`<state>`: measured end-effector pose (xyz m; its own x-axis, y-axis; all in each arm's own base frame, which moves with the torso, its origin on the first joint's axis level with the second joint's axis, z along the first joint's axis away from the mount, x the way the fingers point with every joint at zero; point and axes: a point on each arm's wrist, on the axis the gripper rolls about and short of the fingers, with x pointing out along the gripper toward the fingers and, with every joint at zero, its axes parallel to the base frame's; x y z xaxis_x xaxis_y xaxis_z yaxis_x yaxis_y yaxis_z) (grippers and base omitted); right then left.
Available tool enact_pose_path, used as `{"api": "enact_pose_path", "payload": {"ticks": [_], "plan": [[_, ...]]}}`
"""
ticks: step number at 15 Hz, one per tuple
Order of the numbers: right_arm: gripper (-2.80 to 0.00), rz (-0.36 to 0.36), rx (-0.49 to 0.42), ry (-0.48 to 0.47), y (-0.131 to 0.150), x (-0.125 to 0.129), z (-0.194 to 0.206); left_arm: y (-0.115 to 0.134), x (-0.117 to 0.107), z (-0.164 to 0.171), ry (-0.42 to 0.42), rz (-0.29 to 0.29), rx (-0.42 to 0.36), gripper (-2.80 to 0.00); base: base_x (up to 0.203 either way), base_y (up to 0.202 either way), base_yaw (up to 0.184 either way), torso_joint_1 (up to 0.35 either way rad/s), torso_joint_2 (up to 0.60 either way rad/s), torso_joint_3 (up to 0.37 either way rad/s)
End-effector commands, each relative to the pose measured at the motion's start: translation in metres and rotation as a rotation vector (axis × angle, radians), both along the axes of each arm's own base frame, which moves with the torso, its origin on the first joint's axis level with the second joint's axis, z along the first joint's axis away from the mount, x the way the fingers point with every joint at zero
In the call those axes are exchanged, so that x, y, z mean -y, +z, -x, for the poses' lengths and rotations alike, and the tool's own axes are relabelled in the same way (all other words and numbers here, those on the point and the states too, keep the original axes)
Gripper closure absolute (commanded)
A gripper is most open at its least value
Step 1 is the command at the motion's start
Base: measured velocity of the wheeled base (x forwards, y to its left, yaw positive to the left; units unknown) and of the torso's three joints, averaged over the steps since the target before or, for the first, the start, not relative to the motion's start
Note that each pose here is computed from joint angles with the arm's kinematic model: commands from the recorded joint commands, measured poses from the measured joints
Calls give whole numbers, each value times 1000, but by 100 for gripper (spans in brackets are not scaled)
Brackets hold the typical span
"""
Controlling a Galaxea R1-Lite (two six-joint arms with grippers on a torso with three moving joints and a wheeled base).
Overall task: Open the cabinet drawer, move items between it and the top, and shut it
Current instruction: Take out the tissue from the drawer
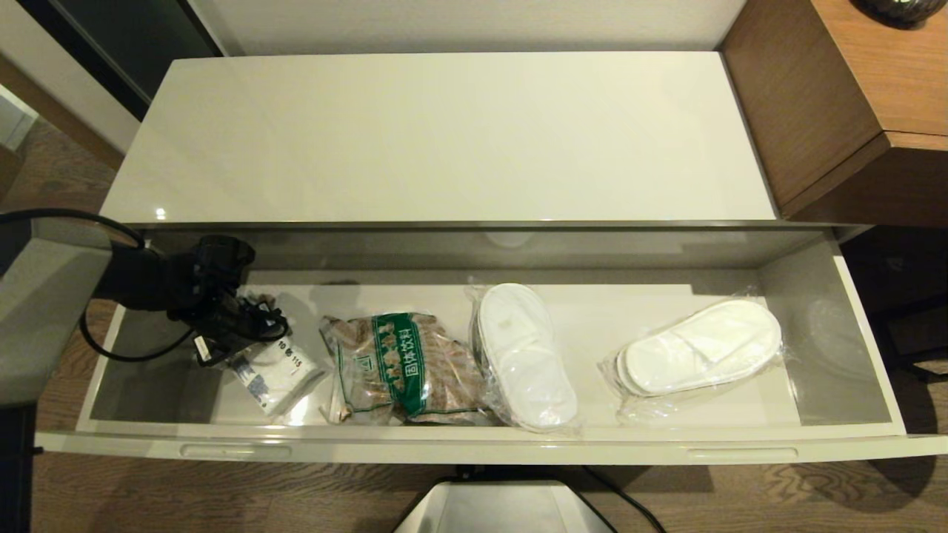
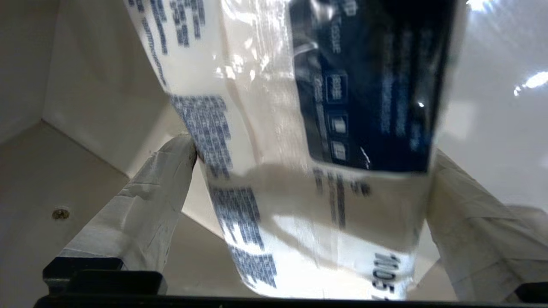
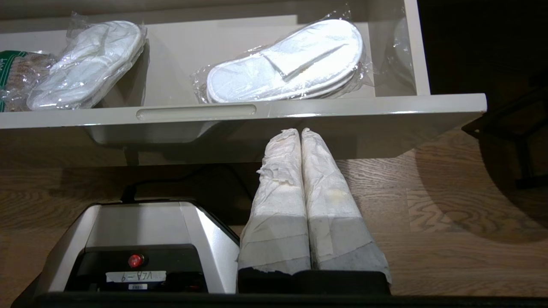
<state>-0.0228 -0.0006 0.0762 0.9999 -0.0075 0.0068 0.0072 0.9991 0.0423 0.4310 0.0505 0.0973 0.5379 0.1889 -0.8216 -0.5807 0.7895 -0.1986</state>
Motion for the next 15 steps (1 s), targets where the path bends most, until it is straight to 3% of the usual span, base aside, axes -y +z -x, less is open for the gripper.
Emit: {"api": "enact_pose_path", "payload": {"ticks": [1,2,3,4,10,15], "plan": [[0,-1,25,1,-1,0,2,-9,-2,-7,6,2,-13,-280,0,0,0,0,0,0],[0,-1,25,0,-1,0,2,-10,-2,-8,8,3,-6,-280,0,0,0,0,0,0],[0,-1,25,1,-1,0,2,-9,-2,-9,8,3,-1,-103,0,0,0,0,0,0],[0,-1,25,1,-1,0,2,-9,-2,-9,8,3,-1,0,0,0,0,0,0,0],[0,-1,25,0,-1,0,2,13,-1,0,14,7,35,0,0,0,0,0,0,0],[0,-1,25,0,-1,0,2,59,5,31,8,0,104,0,0,0,0,0,0,0]]}}
